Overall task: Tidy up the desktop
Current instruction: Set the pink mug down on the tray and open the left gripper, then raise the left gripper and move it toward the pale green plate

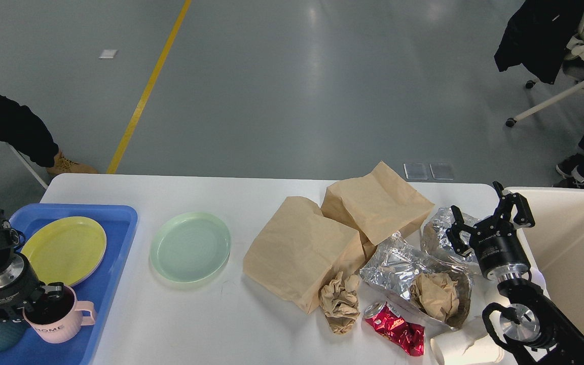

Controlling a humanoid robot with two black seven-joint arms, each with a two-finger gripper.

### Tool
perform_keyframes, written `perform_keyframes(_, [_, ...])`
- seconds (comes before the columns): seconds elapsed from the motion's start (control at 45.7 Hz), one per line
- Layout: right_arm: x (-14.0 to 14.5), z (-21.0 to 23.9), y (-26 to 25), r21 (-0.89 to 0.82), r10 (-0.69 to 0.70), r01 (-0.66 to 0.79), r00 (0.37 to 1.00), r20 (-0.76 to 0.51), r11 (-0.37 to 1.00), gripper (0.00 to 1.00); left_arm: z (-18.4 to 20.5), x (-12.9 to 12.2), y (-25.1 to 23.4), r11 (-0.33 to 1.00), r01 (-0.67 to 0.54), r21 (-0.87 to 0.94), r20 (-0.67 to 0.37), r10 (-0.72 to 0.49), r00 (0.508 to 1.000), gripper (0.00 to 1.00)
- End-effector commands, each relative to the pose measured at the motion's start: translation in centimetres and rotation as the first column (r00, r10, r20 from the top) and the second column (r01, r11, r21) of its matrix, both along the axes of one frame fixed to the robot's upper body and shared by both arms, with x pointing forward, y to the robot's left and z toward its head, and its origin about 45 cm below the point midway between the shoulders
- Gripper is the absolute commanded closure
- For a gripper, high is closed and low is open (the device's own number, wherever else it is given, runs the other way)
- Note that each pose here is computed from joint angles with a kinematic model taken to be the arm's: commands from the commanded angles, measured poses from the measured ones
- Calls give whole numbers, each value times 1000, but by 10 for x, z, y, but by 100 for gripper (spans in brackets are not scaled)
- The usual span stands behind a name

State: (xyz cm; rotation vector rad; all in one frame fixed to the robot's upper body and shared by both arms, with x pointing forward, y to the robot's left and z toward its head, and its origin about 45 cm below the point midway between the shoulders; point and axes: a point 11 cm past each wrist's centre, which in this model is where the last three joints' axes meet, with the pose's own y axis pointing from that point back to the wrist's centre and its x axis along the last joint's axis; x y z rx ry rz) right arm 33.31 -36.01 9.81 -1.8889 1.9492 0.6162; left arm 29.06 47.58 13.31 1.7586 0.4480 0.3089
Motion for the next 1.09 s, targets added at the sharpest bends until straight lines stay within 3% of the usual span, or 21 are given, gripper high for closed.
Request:
perform_keyframes(0.0, [0,0,0,0,0,0,1000,0,1000,0,0,0,-2,1000,-5,-14,1,5,1000,59])
perform_keyframes(0.022, [0,0,0,0,0,0,1000,0,1000,0,1,1,-1,1000,-8,-15,4,8,1000,53])
perform_keyframes(0.263, [0,0,0,0,0,0,1000,0,1000,0,8,4,0,1000,-15,-20,12,15,1000,27])
perform_keyframes(0.394, [0,0,0,0,0,0,1000,0,1000,0,17,4,3,999,-21,-29,4,21,1000,19])
perform_keyframes(0.678, [0,0,0,0,0,0,1000,0,1000,0,60,10,3,992,-43,-118,-72,34,997,17])
perform_keyframes(0.875, [0,0,0,0,0,0,1000,0,1000,0,123,46,10,994,-32,-104,97,42,994,17])
perform_keyframes(1.072, [0,0,0,0,0,0,1000,0,1000,0,191,85,-11,993,34,-117,266,-2,964,17])
